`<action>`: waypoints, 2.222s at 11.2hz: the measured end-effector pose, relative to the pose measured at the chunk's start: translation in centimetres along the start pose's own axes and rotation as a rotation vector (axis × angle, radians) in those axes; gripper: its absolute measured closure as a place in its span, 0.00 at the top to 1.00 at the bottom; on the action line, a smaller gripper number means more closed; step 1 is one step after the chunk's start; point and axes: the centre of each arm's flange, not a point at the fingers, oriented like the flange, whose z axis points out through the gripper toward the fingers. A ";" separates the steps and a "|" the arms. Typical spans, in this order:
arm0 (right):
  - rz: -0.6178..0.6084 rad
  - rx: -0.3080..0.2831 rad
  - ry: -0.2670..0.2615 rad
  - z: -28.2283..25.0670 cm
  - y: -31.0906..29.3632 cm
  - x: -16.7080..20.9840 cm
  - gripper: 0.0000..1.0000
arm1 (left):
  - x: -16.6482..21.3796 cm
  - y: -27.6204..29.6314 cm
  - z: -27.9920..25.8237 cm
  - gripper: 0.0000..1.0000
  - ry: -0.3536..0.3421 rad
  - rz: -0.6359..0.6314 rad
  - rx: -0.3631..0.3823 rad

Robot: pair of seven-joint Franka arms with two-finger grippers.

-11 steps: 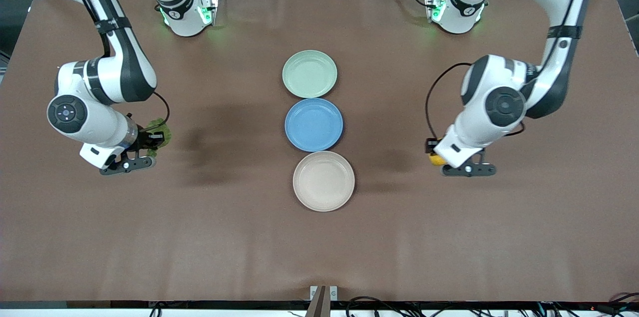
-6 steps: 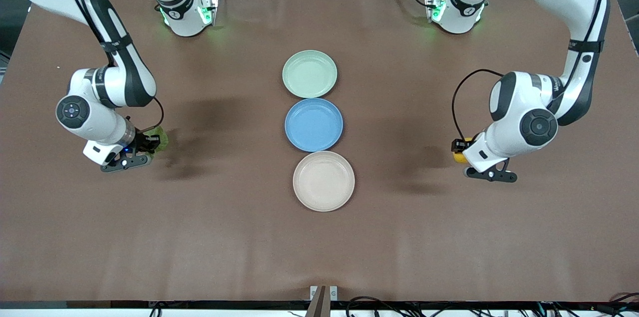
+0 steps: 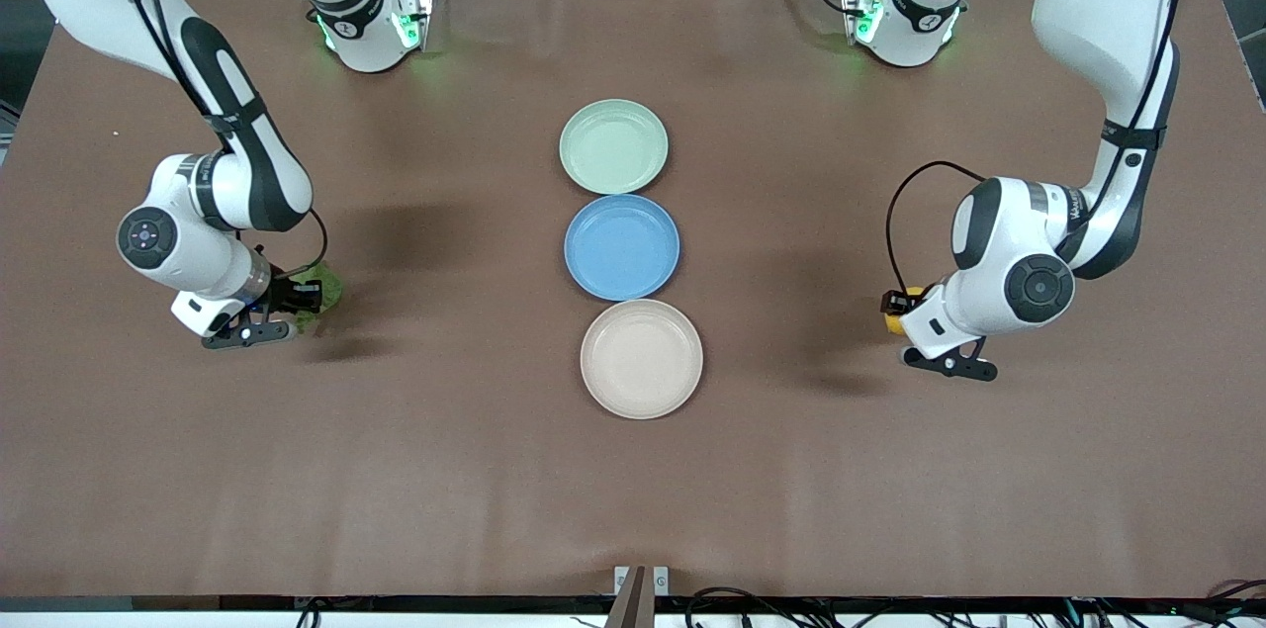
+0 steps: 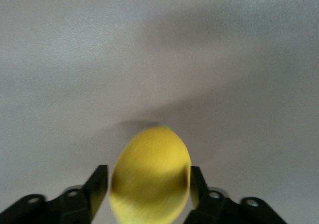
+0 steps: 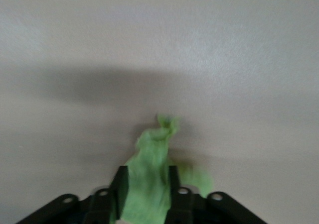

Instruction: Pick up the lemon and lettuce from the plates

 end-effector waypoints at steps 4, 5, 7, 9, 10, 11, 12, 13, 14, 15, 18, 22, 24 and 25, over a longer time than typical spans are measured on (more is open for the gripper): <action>0.009 0.010 -0.023 -7.7 0.4 2.3 0.85 | 0.3 -0.4 -0.2 1.00 0.006 0.020 0.001; 0.009 0.008 -0.016 -10.1 0.4 2.4 0.98 | 0.6 -0.8 -0.9 1.00 0.022 0.015 0.002; 0.002 -0.001 0.018 -15.4 0.1 2.1 1.00 | 0.9 -2.1 -3.3 1.00 0.064 -0.001 0.004; -0.009 -0.009 0.047 -20.8 -0.7 1.3 1.00 | 0.6 -2.7 -6.1 1.00 0.108 -0.011 0.008; -0.009 -0.009 0.042 -23.2 -0.8 0.8 1.00 | 0.4 -2.7 -7.7 1.00 0.132 -0.018 0.011; -0.008 -0.010 0.042 -25.5 -0.8 0.5 1.00 | 0.1 -2.7 -9.4 1.00 0.157 -0.045 0.012; -0.007 -0.011 0.044 -27.4 -0.8 0.3 1.00 | -0.4 -2.5 -11.1 1.00 0.170 -0.074 0.012; -0.007 -0.013 0.051 -28.9 -0.9 0.1 1.00 | -1.1 -2.3 -12.7 1.00 0.174 -0.094 0.012; -0.009 -0.015 0.062 -30.2 -1.0 0.0 1.00 | -1.8 -2.2 -14.5 1.00 0.184 -0.099 0.015; -0.012 -0.016 0.065 -31.3 -1.2 -0.2 1.00 | -2.8 -2.3 -16.5 1.00 0.198 -0.102 0.018; -0.003 -0.013 0.041 -35.2 -1.0 -1.3 1.00 | -6.7 -2.4 -22.5 1.00 0.231 -0.114 0.029; 0.012 -0.014 0.048 -39.1 -0.1 -2.3 1.00 | -11.4 -1.4 -29.4 1.00 0.310 -0.125 0.012; 0.034 -0.016 0.073 -40.9 1.1 -2.9 1.00 | -12.6 -0.6 -31.5 1.00 0.348 -0.115 0.014; 0.039 -0.016 0.084 -41.5 1.4 -3.4 1.00 | -13.3 -0.3 -32.3 1.00 0.341 -0.112 0.014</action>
